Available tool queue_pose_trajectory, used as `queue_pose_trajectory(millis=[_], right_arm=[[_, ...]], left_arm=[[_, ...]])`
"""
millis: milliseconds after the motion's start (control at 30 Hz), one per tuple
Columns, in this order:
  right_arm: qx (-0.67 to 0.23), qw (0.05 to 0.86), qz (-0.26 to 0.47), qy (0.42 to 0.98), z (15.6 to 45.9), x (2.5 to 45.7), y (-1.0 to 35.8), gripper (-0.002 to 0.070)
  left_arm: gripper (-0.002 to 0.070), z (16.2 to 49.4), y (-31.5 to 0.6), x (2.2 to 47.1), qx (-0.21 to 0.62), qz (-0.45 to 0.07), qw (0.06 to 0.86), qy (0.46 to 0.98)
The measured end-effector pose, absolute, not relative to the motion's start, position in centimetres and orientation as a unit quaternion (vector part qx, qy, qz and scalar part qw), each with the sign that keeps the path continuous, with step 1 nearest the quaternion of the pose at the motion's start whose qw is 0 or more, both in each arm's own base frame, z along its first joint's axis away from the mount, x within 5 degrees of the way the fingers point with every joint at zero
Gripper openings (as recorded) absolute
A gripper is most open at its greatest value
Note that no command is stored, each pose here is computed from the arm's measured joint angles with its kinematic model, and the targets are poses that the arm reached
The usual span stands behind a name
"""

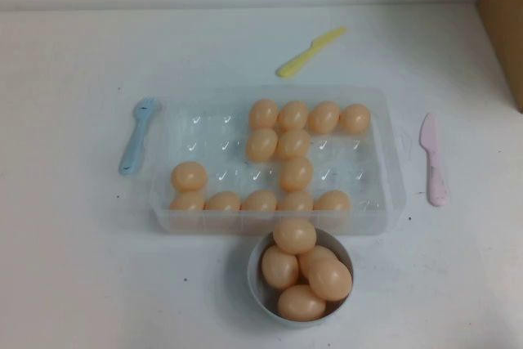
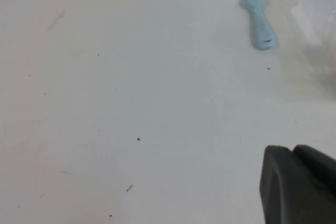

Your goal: Take an egg out of the egg box

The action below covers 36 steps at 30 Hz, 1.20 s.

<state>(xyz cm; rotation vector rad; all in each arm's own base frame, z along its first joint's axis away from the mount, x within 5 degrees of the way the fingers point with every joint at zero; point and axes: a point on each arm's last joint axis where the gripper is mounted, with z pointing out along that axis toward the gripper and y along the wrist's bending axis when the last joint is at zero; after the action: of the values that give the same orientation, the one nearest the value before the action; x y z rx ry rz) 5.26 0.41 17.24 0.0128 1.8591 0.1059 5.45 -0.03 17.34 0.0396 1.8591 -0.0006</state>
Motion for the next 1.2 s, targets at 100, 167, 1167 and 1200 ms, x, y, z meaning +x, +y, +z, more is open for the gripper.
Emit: queue_pose_trajectory(millis=[100, 167, 1167, 1200], right_arm=[[0.006, 0.597, 0.046, 0.801, 17.2, 5.3, 0.4, -0.0017], [0.006, 0.597, 0.046, 0.801, 17.2, 5.3, 0.4, -0.0017], [0.006, 0.597, 0.046, 0.801, 17.2, 5.3, 0.4, -0.0017], [0.006, 0.597, 0.046, 0.801, 17.2, 5.3, 0.4, -0.0017]], left_arm=[[-0.0004, 17.3, 0.0, 5.4, 0.017, 0.0, 0.598, 0.801], [-0.0004, 17.3, 0.0, 5.4, 0.017, 0.0, 0.598, 0.801], [-0.0004, 18.3, -0.3, 5.7, -0.04, -0.064, 0.639, 0.765], [-0.0004, 18.6, -0.4, 5.7, -0.072, -0.098, 0.648, 0.752]])
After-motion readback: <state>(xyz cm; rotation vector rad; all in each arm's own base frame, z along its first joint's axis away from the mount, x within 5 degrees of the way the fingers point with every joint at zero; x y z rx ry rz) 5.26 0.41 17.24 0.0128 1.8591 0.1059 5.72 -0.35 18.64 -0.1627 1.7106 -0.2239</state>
